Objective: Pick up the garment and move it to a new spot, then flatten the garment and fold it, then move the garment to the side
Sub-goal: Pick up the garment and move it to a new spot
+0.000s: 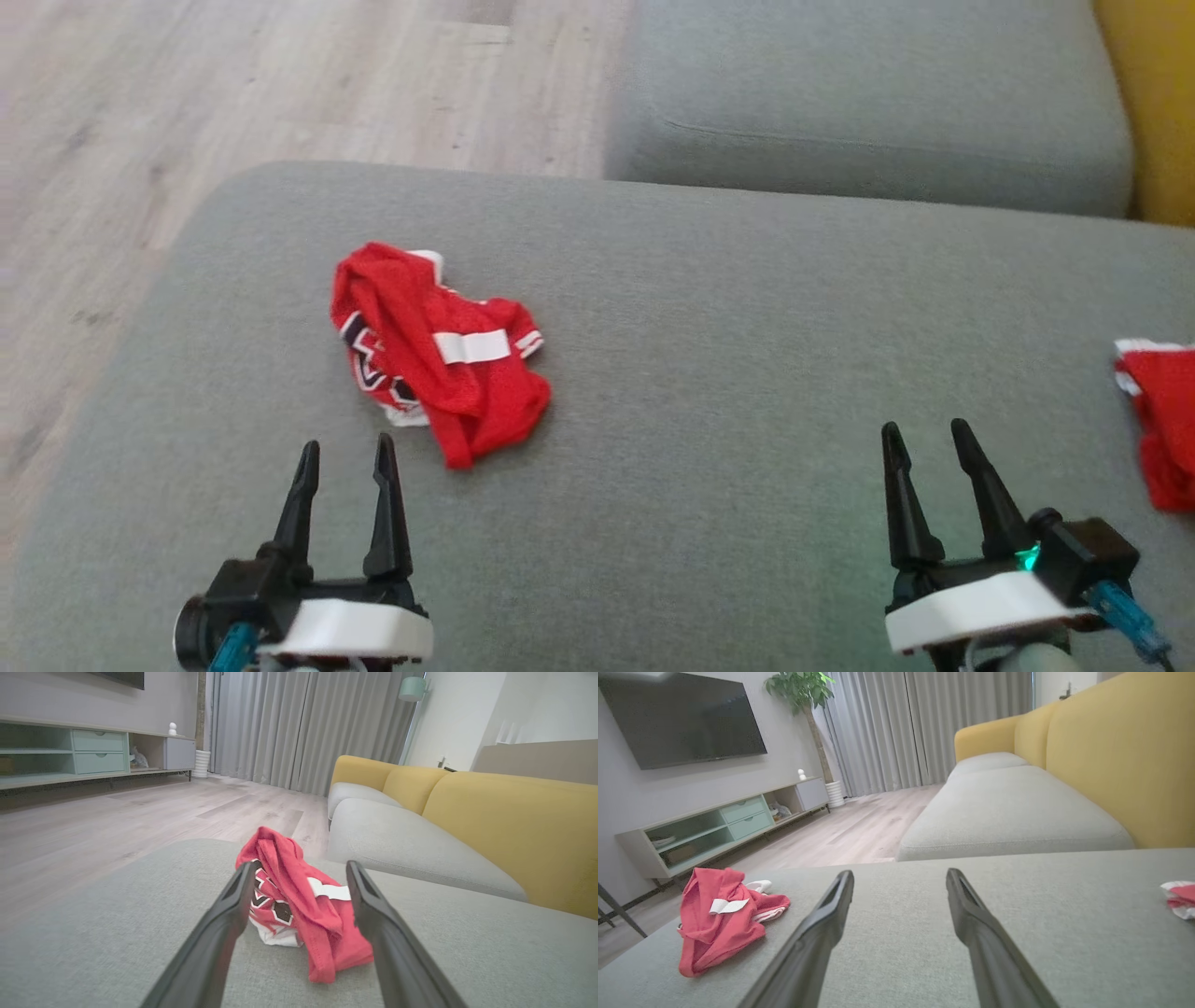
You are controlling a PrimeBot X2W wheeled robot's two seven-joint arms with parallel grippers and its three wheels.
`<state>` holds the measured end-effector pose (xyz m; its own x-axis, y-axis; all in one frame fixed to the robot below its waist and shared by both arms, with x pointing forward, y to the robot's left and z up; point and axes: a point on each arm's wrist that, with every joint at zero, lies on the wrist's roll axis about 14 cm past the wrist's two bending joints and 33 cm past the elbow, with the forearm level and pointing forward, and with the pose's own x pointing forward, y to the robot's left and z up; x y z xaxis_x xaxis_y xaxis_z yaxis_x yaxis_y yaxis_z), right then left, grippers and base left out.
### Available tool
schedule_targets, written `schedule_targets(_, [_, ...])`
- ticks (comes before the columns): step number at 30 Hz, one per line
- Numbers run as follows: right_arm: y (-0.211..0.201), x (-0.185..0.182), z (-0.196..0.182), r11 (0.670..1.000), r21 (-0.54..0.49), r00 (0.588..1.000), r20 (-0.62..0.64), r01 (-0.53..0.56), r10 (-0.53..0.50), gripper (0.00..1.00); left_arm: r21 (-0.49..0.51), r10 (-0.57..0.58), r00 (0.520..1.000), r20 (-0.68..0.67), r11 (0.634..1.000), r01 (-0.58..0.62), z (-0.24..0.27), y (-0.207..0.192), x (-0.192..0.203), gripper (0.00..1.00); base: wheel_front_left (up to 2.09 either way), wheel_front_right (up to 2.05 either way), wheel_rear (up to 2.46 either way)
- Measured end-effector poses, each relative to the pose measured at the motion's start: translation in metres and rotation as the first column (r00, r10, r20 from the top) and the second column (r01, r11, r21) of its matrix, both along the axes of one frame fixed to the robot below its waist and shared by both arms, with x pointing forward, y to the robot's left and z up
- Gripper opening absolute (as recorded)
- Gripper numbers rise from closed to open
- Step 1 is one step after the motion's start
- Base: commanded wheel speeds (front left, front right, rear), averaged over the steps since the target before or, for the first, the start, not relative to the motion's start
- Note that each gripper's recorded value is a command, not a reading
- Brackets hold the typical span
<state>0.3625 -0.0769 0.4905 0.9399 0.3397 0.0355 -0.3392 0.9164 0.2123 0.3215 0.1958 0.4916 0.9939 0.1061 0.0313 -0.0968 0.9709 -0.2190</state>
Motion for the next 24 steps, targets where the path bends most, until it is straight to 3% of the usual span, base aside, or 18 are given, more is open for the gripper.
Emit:
schedule_targets(5, [0.019, 0.0, 0.002, 0.998, 0.006, 0.998, 0.004, -0.058, 0.058, 1.0, 0.005, 0.046, 0.999, -0.004, 0.999, -0.046, -0.002, 0.013, -0.014, 1.0, 0.0, 0.0, 0.0])
schedule_targets(14, [0.023, 0.001, 0.0, 0.998, 0.012, 0.998, -0.006, -0.068, 0.068, 1.0, 0.003, 0.071, 0.997, -0.021, 0.998, -0.07, -0.008, 0.02, -0.018, 1.0, 0.0, 0.0, 0.0])
schedule_targets(19, [0.013, 0.004, -0.011, 0.999, 0.014, 0.999, -0.038, -0.038, 0.039, 1.0, 0.033, 0.004, 0.997, -0.077, 0.999, -0.002, -0.024, 0.01, -0.008, 1.0, 0.0, 0.0, 0.0])
schedule_targets(24, [0.001, 0.011, -0.024, 1.0, 0.016, 0.997, -0.076, 0.001, 0.0, 1.0, 0.089, -0.114, 0.983, -0.143, 0.988, 0.127, -0.035, -0.006, 0.029, 1.0, 0.0, 0.0, 0.0])
